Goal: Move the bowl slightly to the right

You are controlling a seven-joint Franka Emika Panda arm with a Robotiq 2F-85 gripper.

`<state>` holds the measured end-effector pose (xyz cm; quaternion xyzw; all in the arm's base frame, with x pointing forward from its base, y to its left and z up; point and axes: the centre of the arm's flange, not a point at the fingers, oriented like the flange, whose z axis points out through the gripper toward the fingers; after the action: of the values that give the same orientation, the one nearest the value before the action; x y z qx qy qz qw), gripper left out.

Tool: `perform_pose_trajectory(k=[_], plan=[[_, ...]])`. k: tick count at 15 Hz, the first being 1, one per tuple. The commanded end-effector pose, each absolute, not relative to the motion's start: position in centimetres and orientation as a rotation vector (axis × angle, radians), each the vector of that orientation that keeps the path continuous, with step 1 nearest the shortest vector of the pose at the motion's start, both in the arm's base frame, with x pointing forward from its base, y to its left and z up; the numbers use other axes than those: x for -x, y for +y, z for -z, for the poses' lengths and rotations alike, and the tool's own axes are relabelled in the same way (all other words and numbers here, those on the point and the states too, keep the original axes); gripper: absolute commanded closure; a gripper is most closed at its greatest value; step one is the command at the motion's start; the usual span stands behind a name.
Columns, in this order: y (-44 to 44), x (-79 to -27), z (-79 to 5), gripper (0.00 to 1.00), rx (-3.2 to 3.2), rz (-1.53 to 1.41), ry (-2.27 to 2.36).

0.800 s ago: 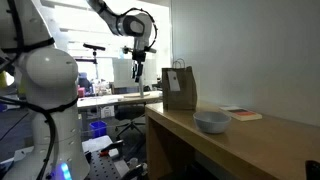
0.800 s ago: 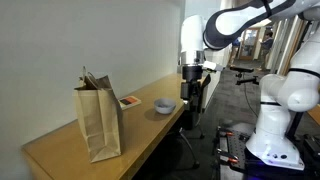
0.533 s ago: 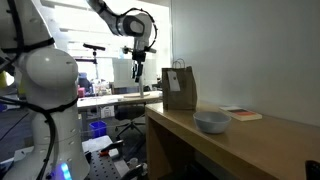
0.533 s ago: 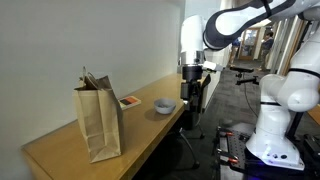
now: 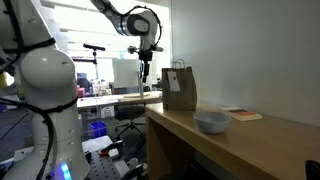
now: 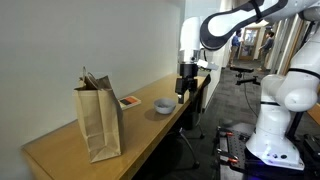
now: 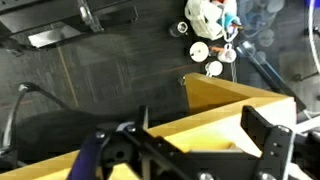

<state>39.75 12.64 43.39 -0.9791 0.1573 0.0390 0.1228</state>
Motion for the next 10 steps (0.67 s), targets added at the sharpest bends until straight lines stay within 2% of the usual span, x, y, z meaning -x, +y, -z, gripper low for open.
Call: perform_pose_trajectory(k=[1, 6, 10], plan=[[7.3, -41.4, -42.6, 0.00, 2.831, -0.001, 0.683], [-5.1, -44.9, -39.5, 0.00, 2.711, 0.139, 1.104], [-10.3, -46.9, -35.0, 0.00, 2.572, 0.131, 1.381]])
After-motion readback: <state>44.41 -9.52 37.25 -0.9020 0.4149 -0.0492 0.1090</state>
